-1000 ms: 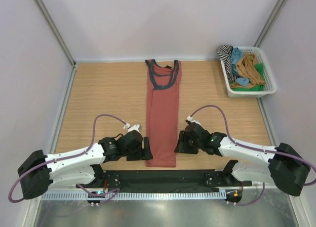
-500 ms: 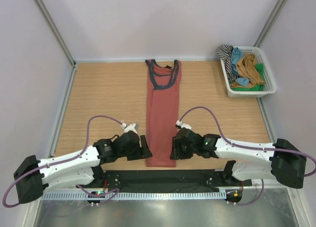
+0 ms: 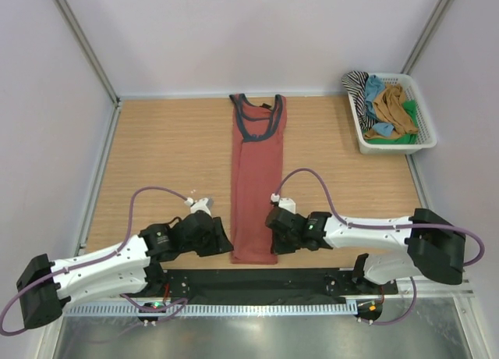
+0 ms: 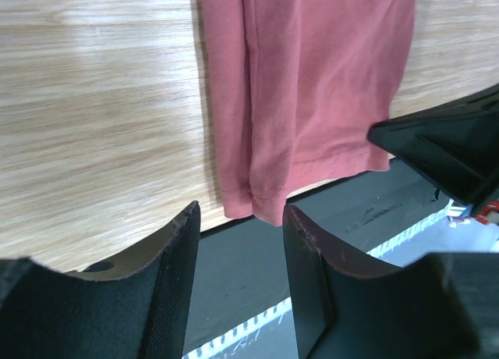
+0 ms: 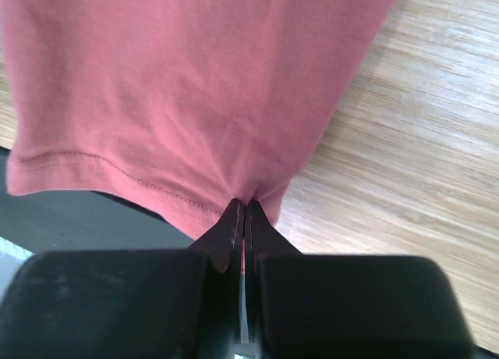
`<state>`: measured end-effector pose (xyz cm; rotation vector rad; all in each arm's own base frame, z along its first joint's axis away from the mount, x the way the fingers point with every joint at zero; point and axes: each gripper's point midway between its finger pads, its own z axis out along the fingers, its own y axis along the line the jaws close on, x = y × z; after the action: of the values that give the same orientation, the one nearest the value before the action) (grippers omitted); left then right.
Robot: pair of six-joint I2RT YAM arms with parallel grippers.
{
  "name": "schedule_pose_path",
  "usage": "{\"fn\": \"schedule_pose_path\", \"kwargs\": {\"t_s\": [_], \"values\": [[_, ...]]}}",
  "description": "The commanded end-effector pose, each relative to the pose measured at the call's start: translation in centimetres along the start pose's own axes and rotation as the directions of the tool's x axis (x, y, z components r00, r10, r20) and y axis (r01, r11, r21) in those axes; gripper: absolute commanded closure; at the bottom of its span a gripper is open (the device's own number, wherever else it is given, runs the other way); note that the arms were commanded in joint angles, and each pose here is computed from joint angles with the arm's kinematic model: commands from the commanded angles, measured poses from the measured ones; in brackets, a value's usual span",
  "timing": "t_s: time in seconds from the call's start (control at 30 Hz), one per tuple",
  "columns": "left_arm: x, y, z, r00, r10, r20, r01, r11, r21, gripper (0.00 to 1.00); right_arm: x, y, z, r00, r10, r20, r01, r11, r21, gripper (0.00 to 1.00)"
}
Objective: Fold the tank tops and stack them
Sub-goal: Fold the tank top
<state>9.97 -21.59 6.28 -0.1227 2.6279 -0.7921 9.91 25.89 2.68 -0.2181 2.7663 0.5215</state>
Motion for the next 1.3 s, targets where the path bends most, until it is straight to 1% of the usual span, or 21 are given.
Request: {"fn": "schedule_pose_path", "kwargs": {"t_s": [0.0,0.1,0.2,0.33,0.4,0.47,0.5,0.53,0.63,0.77,0.8,0.9,0.93,0.97,1.0,1.13,1.27], "values": [[0.3,0.4,0.1,1.0,-0.003,-0.007,0.003,1.0,-0.012,0.53,-1.9,1.1,-1.7,0.993,0.053,0.104,-0.046,0.997,-0.064,0.99],[1.0,0.7,0.6,0.999,0.007,-0.046,-0.008,1.0,-0.028,0.55,-2.0,1.1,-2.5,0.989,0.079,0.124,-0.067,0.993,-0.096,0.99],[1.4,0.7,1.4,0.998,0.001,-0.068,-0.003,0.999,-0.035,0.56,-1.3,0.7,-2.1,0.991,0.086,0.103,-0.076,0.992,-0.1,0.99],[1.5,1.3,2.0,0.998,-0.015,-0.061,0.011,0.998,-0.066,0.67,-0.5,0.4,-1.2,0.991,0.104,0.088,-0.094,0.989,-0.115,0.99],[1.5,1.3,2.3,0.998,-0.027,-0.057,0.023,0.998,-0.067,0.67,-0.3,0.3,-1.0,0.99,0.109,0.086,-0.098,0.988,-0.118,0.99],[1.7,1.3,2.6,0.997,-0.032,-0.064,0.028,0.998,-0.062,0.62,0.0,0.2,-0.7,0.99,0.113,0.081,-0.102,0.987,-0.123,0.99],[1.7,1.0,2.8,0.997,-0.032,-0.07,0.029,0.998,-0.052,0.55,0.1,0.1,-0.6,0.991,0.113,0.077,-0.103,0.987,-0.123,0.99],[1.7,0.9,2.9,0.997,-0.032,-0.07,0.029,0.998,-0.051,0.53,0.1,0.1,-0.5,0.991,0.113,0.076,-0.103,0.987,-0.122,0.99],[1.8,0.4,3.4,0.996,-0.033,-0.084,0.03,0.999,-0.042,0.51,0.2,-0.1,-0.5,0.99,0.116,0.075,-0.106,0.987,-0.121,0.99],[2.1,0.0,4.3,0.994,-0.034,-0.103,0.03,0.999,-0.039,0.52,0.3,-0.1,-0.6,0.99,0.121,0.076,-0.111,0.986,-0.127,0.99],[2.0,-0.1,4.5,0.994,-0.034,-0.1,0.03,0.999,-0.034,0.54,0.3,-0.1,-0.7,0.989,0.122,0.077,-0.111,0.985,-0.132,0.99],[2.3,0.5,5.0,0.993,-0.036,-0.112,0.029,0.998,-0.059,0.74,0.4,-0.3,-0.7,0.989,0.126,0.081,-0.115,0.985,-0.13,0.99],[2.4,0.6,5.0,0.993,-0.036,-0.113,0.029,0.998,-0.061,0.89,0.4,-0.5,-0.8,0.989,0.125,0.079,-0.115,0.986,-0.124,0.99],[2.4,0.6,5.0,0.993,-0.039,-0.113,0.032,0.998,-0.062,0.98,0.4,-0.5,-0.9,0.989,0.124,0.081,-0.113,0.986,-0.124,0.99],[2.6,0.9,4.9,0.993,-0.039,-0.114,0.031,0.997,-0.068,1.0,0.2,-0.6,-1.1,0.988,0.127,0.088,-0.116,0.986,-0.119,0.99],[2.4,1.7,4.5,0.995,-0.043,-0.092,0.036,0.996,-0.081,1.0,0.1,-1.1,-1.7,0.987,0.125,0.1,-0.116,0.989,-0.094,0.99],[2.6,2.2,4.2,0.995,-0.049,-0.09,0.041,0.995,-0.086,1.0,0.1,-1.3,-2.2,0.986,0.132,0.105,-0.122,0.988,-0.1,0.99]]}}
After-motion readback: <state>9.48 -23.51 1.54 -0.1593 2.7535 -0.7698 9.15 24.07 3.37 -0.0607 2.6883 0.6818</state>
